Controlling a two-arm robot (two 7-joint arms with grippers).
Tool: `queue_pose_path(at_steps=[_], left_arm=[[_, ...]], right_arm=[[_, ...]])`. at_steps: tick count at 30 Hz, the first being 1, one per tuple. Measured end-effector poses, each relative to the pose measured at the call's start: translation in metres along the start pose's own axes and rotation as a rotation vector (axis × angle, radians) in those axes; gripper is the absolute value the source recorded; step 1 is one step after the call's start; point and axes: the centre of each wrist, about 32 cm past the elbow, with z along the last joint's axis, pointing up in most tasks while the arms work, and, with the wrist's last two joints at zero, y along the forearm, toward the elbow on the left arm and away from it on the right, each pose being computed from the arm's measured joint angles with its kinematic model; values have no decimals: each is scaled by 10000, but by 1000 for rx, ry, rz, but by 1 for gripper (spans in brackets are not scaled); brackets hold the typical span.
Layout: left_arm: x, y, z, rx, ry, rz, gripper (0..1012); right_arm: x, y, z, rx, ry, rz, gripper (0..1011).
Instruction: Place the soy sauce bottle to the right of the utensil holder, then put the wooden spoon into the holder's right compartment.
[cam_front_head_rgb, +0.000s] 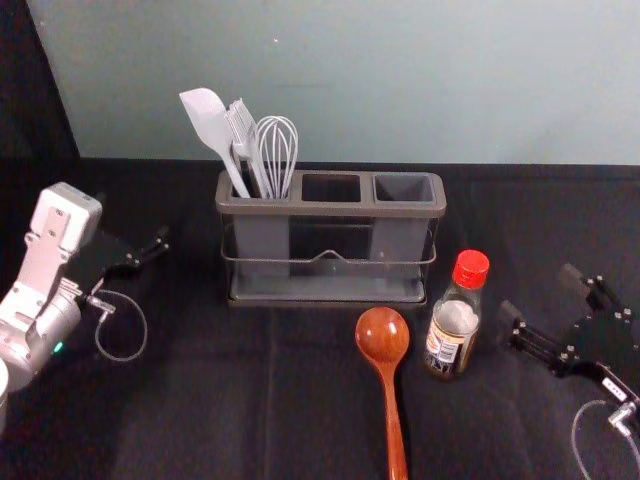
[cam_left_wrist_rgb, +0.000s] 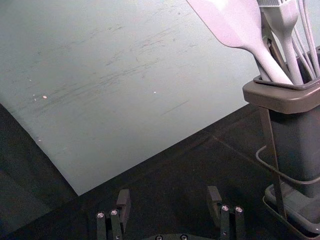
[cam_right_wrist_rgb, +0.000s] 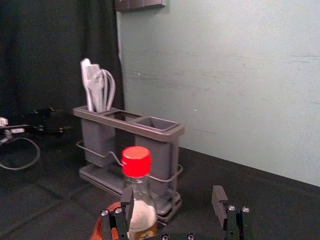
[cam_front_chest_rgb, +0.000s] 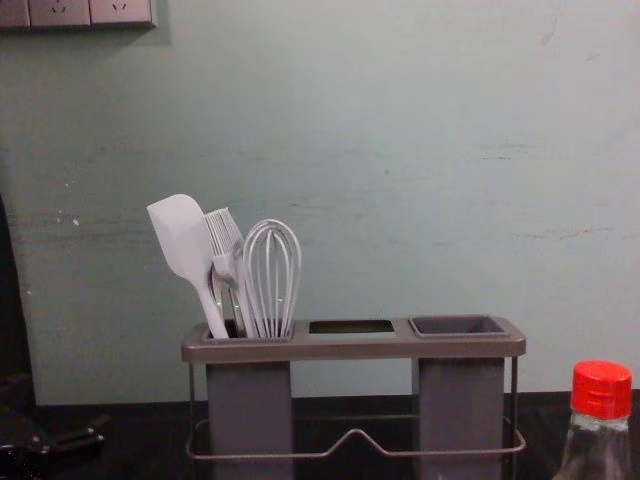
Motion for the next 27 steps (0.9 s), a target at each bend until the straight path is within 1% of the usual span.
queue_pose_path(at_steps=[3, 8, 16, 27], left_arm=[[0, 0, 0, 0, 0, 0, 1005], [0, 0, 0, 0, 0, 0, 1005], [0, 0, 0, 0, 0, 0, 1005], [0, 0, 0, 0, 0, 0, 1005]], right_arm=[[-14, 19, 6, 5, 11, 16, 1003], [-39, 118, 24, 6, 19, 51, 1003], [-25, 313, 57, -2, 24, 89, 1003], [-18, 504, 70, -9, 27, 131, 1003]])
